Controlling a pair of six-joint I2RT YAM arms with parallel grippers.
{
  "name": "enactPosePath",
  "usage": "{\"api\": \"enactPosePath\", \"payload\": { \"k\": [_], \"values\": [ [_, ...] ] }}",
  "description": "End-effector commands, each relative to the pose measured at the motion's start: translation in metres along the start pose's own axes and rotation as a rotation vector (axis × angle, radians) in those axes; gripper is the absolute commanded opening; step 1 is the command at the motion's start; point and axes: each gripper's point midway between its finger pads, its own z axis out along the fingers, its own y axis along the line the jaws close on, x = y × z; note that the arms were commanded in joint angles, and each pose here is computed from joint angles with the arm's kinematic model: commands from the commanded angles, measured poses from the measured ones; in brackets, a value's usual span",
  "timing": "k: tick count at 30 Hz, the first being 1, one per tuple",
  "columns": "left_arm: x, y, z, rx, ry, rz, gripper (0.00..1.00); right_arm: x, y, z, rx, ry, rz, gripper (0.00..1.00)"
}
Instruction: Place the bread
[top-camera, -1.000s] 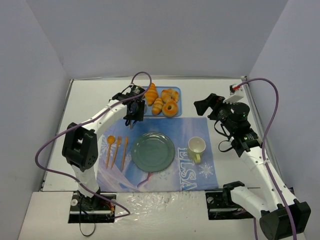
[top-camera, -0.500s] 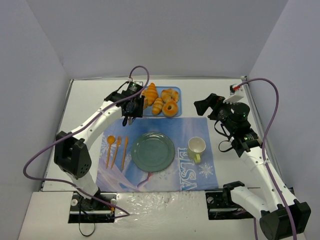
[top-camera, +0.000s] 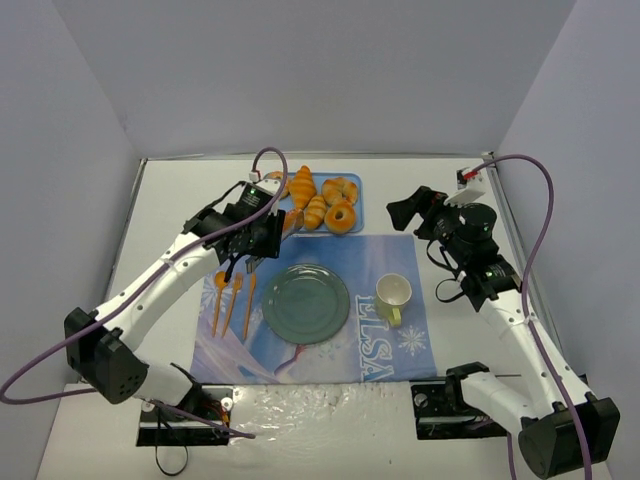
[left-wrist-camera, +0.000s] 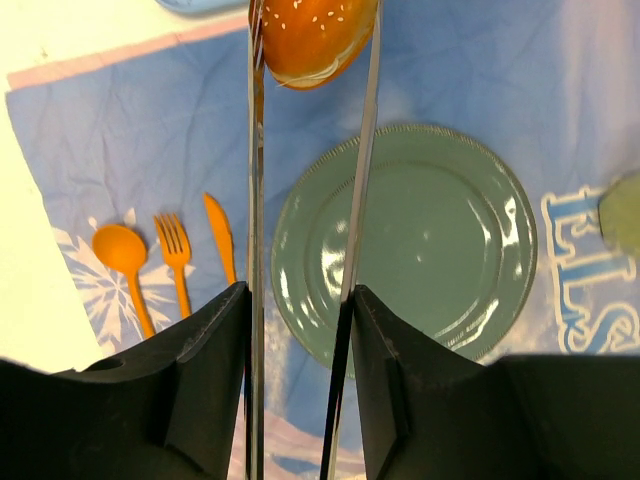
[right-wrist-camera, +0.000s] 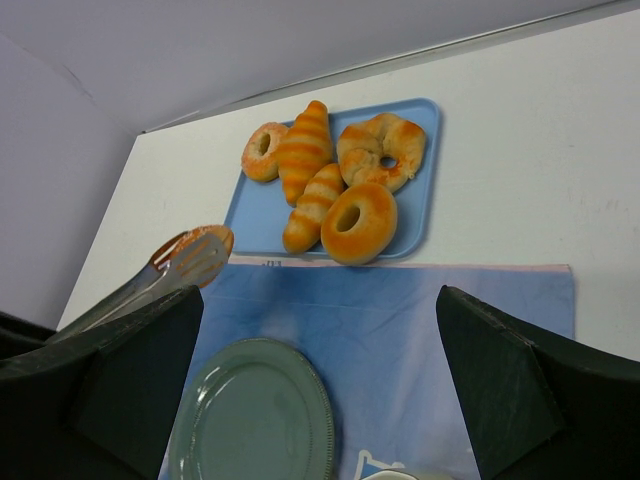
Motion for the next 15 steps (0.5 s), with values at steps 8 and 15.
{"api": "enactPosePath", "payload": {
  "k": [8, 15],
  "values": [
    [0.051, -0.044, -0.029, 0.122, 0.018, 0.091, 0.28, -0.022, 0.008, 0.008, -0.030, -0.082, -0.013, 1.00],
    [0.075, -0.053, -0.026, 0.136, 0.048, 0.116, 0.28, -0.024, 0.008, 0.007, -0.028, -0.089, -0.014, 1.00]
  ]
}}
